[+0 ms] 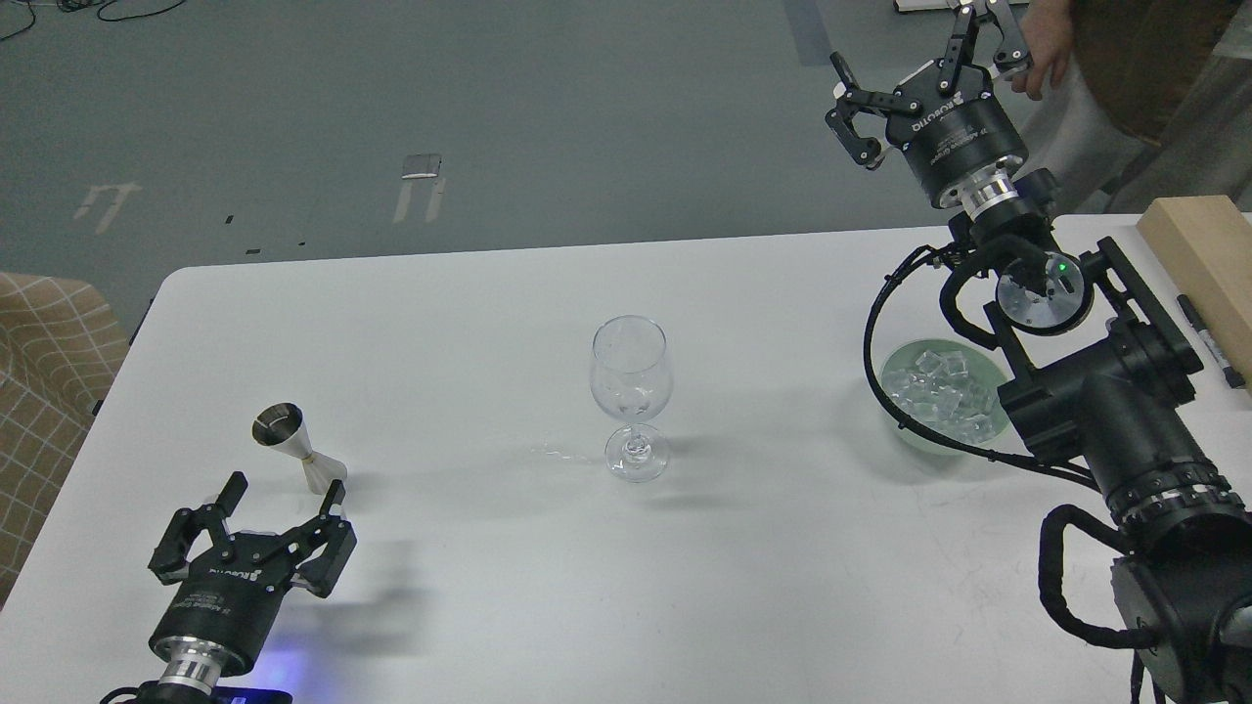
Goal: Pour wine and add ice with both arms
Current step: 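Position the open left gripper around the jigger's base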
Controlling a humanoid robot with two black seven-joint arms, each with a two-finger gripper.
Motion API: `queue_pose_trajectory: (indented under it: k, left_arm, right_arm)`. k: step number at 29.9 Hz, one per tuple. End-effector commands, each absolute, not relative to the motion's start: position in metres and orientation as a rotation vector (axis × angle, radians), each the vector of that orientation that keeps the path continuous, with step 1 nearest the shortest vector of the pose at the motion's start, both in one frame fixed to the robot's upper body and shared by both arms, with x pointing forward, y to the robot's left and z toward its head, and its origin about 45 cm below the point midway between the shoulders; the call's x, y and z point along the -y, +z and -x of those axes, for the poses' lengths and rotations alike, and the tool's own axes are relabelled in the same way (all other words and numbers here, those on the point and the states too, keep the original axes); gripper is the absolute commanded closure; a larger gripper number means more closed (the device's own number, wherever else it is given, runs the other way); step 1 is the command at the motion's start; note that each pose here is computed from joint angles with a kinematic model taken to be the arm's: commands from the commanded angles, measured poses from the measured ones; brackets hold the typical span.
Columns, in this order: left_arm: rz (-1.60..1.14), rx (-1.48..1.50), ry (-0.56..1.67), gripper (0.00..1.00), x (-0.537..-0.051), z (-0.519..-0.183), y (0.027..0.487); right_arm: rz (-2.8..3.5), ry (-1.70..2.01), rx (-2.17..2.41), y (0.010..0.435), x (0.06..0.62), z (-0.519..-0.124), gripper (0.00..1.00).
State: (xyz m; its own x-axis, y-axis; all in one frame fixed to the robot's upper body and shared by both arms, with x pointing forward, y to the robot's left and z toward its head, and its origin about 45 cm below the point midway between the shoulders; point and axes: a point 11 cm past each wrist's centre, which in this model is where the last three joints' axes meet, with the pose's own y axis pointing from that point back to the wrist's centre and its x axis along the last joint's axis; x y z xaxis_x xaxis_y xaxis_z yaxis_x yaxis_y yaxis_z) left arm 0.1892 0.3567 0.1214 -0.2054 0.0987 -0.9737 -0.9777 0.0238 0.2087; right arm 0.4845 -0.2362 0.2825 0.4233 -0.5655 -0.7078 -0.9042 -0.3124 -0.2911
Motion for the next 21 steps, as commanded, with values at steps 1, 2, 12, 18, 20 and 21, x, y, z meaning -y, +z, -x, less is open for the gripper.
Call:
queue_pose_trajectory:
  k: [1, 2, 12, 18, 20, 21]
  left_arm:
    - [1.019, -1.295, 1.385, 0.02, -0.359, -0.194, 0.122]
    - [1.024, -1.294, 1.395, 0.02, -0.360, -0.196, 0.122]
    - [1.031, -1.302, 1.413, 0.02, -0.364, -0.206, 0.116]
    - [1.034, -1.323, 1.416, 0.02, -0.362, -0.211, 0.107]
    - [1.043, -1.320, 1.415, 0.02, -0.363, -0.214, 0.108]
    - [1.044, -1.320, 1.415, 0.02, -0.363, -0.214, 0.107]
  right_arm:
    - [2.006, 0.644, -1.239, 0.282, 0.236, -0.484, 0.00]
    - [2.005, 0.646, -1.240, 0.282, 0.236, -0.484, 0.00]
    - [2.006, 0.646, -1.242, 0.281, 0.237, -0.484, 0.00]
    - [2.007, 0.645, -1.241, 0.282, 0.236, -0.484, 0.00]
    - [2.007, 0.645, -1.241, 0.282, 0.236, -0.484, 0.00]
    - [2.008, 0.646, -1.243, 0.281, 0.236, -0.484, 0.00]
